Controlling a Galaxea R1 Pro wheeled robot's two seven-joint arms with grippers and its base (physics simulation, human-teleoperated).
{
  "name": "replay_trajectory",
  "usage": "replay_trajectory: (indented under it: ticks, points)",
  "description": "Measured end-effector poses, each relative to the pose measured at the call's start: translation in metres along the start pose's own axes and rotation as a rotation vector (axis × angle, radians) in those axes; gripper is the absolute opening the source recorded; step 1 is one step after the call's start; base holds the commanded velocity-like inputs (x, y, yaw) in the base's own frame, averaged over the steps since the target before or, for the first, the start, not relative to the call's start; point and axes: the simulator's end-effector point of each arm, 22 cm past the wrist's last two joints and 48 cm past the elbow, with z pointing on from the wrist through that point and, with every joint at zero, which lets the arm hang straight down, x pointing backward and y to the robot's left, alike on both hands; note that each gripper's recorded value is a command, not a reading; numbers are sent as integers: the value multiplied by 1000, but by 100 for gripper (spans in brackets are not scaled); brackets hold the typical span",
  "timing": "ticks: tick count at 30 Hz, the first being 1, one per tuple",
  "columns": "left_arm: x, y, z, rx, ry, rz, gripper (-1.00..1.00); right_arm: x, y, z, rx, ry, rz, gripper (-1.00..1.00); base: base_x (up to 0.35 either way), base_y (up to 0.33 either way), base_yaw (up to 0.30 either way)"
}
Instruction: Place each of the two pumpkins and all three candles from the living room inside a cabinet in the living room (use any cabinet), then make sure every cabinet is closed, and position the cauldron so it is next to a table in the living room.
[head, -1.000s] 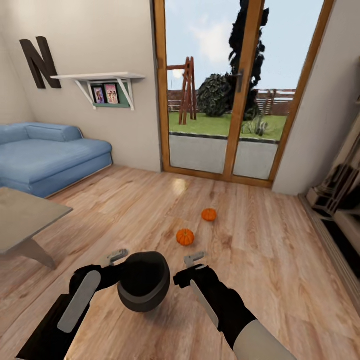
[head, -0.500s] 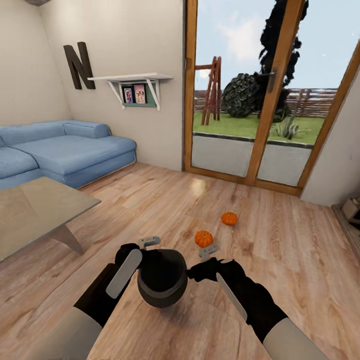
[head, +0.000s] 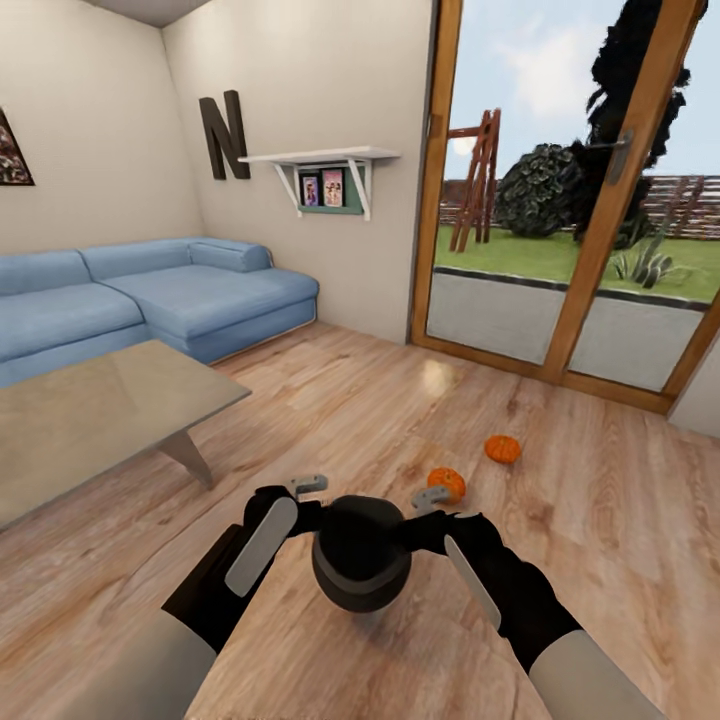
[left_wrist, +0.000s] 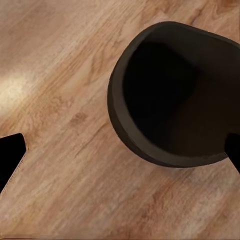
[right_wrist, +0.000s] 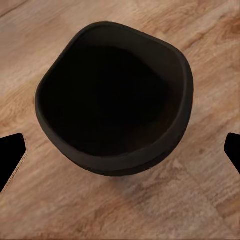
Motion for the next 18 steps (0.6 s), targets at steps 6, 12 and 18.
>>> replay_trajectory:
  ticks: [6,12,18]
  points:
    - [3,1,1,-1,3,-1,100,1,-11,0,41,1,8,100,0,0,275]
    - [8,-1,4,3,18,2,100,4,-52,-3,153,-1,74,100,170,0,49]
    - [19,6,11,-11,44,3,100,28,-68,3,183,47,115,100,326,-4,2]
